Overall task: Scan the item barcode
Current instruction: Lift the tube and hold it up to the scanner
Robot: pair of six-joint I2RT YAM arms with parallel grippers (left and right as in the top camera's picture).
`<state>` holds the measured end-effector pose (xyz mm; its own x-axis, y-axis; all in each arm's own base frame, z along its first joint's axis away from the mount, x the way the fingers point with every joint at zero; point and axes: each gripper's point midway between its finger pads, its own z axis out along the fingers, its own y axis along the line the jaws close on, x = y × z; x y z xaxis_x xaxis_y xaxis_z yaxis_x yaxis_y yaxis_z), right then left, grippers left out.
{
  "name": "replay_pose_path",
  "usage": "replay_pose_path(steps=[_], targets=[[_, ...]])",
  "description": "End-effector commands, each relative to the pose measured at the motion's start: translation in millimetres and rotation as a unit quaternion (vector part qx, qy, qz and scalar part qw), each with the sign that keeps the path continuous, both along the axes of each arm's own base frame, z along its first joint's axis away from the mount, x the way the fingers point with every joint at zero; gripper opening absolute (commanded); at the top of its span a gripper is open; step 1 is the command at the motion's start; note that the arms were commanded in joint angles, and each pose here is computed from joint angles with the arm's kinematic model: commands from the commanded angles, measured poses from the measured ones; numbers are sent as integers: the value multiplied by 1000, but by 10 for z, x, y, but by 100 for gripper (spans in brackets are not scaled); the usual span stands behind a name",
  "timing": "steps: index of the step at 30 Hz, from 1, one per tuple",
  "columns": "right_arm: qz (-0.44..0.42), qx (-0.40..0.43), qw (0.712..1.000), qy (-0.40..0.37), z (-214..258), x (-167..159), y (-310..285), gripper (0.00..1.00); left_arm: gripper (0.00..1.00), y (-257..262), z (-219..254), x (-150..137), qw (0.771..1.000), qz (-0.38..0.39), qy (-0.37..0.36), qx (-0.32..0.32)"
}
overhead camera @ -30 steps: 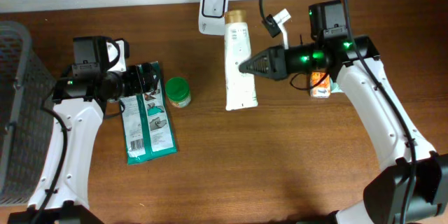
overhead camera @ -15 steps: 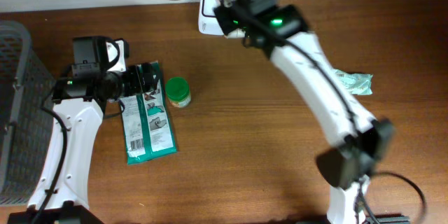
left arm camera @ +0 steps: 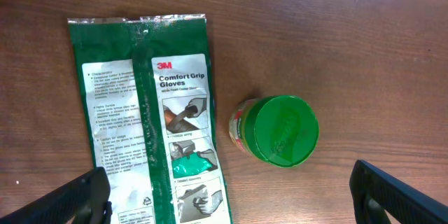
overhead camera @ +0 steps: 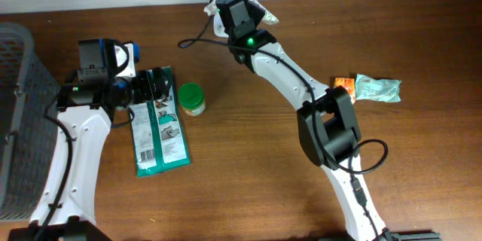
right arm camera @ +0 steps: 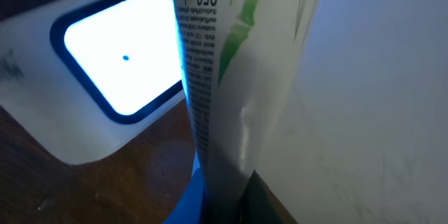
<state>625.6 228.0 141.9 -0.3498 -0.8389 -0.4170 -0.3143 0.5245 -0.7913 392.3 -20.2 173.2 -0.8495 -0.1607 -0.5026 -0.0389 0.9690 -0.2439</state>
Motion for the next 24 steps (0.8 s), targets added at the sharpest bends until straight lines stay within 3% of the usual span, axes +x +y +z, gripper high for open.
replay_pose_path(steps=[1,14,19,24], targets=[[-18,-7,1000,-24,171,54,-94,4,99,-7,47,16,1000,-8,-8,3],[-41,-17,999,-26,192,38,-193,4,99,-7,47,16,1000,-8,-8,3],[-59,40,997,-42,368,5,-180,4,99,-7,47,16,1000,-8,-8,3],[-29,100,994,-10,571,-150,-80,4,99,-7,47,16,1000,-8,-8,3]])
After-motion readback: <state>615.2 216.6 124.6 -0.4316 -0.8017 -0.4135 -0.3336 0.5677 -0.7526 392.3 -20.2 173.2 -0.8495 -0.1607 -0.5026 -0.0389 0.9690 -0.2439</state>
